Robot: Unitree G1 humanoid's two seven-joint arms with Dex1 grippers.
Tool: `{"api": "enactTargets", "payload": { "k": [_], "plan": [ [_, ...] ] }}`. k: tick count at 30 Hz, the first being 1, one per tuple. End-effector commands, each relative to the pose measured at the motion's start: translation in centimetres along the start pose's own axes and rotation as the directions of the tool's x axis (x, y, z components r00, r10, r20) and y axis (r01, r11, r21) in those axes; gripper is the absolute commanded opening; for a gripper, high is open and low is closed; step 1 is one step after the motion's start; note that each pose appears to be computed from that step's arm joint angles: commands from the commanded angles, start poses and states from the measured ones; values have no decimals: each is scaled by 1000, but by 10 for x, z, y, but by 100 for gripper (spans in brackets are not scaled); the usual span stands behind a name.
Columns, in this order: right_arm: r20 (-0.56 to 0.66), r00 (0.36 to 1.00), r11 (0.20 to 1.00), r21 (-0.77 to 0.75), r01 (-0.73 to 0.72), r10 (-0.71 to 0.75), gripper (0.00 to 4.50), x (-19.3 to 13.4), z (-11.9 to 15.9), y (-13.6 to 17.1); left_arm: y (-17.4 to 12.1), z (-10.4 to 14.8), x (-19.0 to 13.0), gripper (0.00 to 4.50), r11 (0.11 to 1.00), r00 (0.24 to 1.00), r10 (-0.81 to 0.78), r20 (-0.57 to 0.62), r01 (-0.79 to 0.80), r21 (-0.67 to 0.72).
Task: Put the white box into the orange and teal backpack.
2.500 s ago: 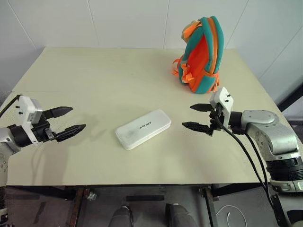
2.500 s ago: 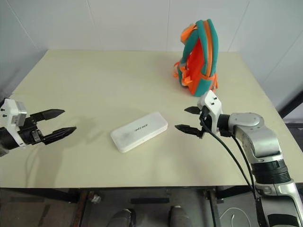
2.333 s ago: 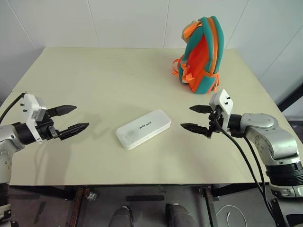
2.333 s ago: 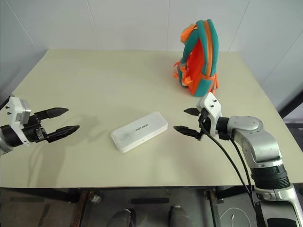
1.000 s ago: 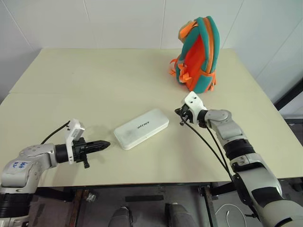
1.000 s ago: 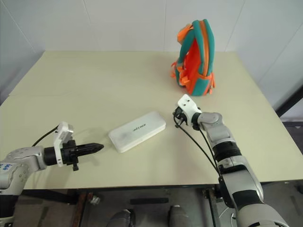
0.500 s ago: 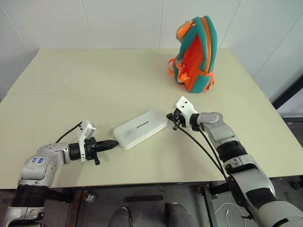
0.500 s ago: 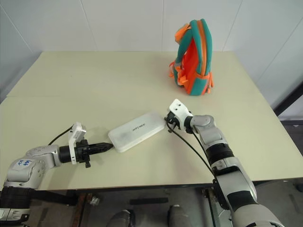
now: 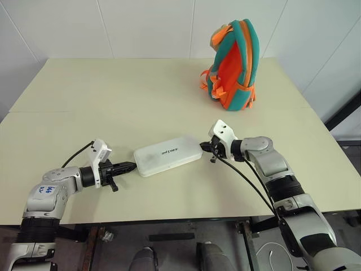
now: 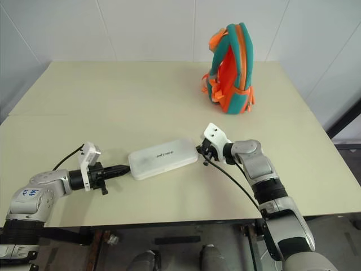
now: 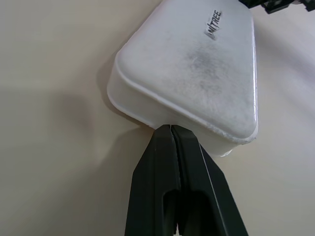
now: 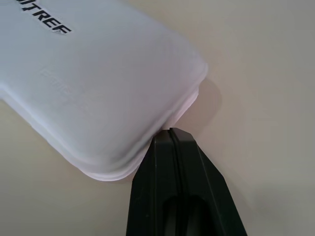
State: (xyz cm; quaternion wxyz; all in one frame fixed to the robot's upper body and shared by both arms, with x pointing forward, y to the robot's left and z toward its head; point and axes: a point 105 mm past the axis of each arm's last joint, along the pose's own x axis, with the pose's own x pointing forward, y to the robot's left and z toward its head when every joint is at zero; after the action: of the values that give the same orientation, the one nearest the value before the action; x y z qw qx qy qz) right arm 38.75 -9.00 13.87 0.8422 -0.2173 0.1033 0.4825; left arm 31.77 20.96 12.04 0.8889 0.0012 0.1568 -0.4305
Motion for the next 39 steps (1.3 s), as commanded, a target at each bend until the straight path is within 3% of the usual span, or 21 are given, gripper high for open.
{"api": "enactTargets", "payload": {
  "k": [1, 11, 16, 25, 39],
  "plan": [
    [46, 986, 986, -56, -155, 157, 0, 0, 22, 29, -12, 17, 6, 2, 996, 997, -66, 38, 64, 58],
    [-31, 945, 945, -31, -326, 325, 0, -32, 13, 68, -27, 18, 4, 2, 987, 989, -146, -23, 148, 70],
    [-47, 938, 939, -6, -344, 344, 0, -41, 9, 77, -34, 15, 3, 2, 982, 983, -176, -55, 179, 61],
    [-94, 954, 959, 23, -284, 285, 0, -50, -6, 72, -42, 0, 4, 2, 977, 971, -208, -119, 213, 29],
    [-128, 967, 976, 10, -220, 219, 0, -52, -16, 58, -39, 2, 1, 2, 981, 974, -182, -136, 189, 42]
  ]
}}
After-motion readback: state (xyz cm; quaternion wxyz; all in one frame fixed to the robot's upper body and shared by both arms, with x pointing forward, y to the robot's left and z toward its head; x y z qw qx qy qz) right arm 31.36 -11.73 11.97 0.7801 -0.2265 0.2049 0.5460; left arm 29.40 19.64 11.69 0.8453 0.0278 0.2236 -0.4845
